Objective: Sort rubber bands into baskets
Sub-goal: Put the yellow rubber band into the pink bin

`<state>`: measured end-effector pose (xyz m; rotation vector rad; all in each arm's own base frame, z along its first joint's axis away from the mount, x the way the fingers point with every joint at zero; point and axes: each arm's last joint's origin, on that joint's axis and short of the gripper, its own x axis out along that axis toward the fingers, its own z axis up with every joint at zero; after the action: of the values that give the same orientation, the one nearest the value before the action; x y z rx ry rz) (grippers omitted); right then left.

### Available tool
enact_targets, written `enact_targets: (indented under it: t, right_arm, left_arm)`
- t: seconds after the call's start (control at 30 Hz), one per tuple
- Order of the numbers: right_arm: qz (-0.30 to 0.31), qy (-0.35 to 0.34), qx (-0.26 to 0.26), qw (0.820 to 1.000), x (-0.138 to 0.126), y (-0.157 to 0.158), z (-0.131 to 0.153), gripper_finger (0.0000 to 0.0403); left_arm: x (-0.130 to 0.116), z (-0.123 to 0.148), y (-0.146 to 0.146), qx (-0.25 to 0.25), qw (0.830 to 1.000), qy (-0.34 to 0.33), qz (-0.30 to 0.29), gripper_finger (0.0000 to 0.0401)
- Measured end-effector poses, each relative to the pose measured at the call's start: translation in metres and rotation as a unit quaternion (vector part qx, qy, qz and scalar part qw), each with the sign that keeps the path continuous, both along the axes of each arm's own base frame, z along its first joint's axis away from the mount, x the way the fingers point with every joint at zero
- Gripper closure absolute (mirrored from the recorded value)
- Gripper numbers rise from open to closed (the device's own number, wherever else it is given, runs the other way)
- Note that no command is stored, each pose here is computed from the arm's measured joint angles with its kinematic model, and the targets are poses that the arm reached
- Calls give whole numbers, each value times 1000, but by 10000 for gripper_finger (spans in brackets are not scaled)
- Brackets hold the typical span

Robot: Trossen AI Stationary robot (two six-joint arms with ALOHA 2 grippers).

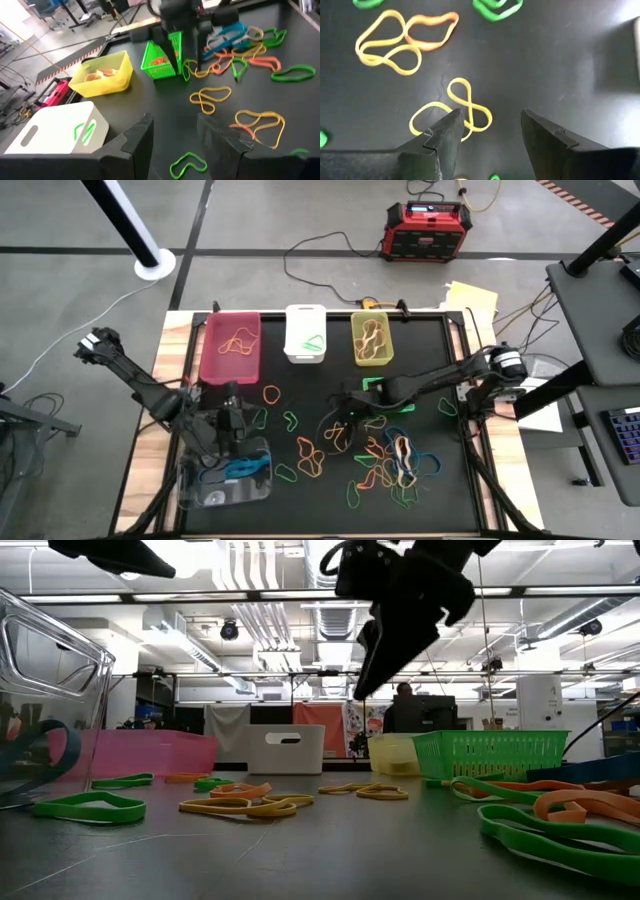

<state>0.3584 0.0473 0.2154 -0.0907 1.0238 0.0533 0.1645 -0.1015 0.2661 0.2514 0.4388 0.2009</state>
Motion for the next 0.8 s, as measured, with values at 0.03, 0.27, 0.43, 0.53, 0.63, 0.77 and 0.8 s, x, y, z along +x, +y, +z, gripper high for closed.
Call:
enact_targets:
  t: [0.03,0.27,0.43,0.53,0.63,0.77,0.8]
  right_arm:
    - [0,7,0,1000,1,0,-3,211]
    - [4,13,-6,1000,17,-1,-33,211]
    - [44,48,13,998,23,1,-59,211]
    - [61,50,25,997,25,2,-64,213]
    - [68,53,22,996,25,1,-68,222]
    - [79,55,14,995,28,-1,-79,248]
    - [82,58,12,995,29,-1,-82,256]
  left_arm:
    - [0,1,0,-4,1000,-5,0,264]
    - [1,3,1,22,999,-25,31,264]
    - [1,6,2,31,999,-28,35,264]
    - [1,6,2,29,999,-29,35,264]
    - [1,6,2,30,998,-30,37,264]
    - [1,6,3,40,997,-37,55,264]
    - [1,6,3,42,996,-41,61,264]
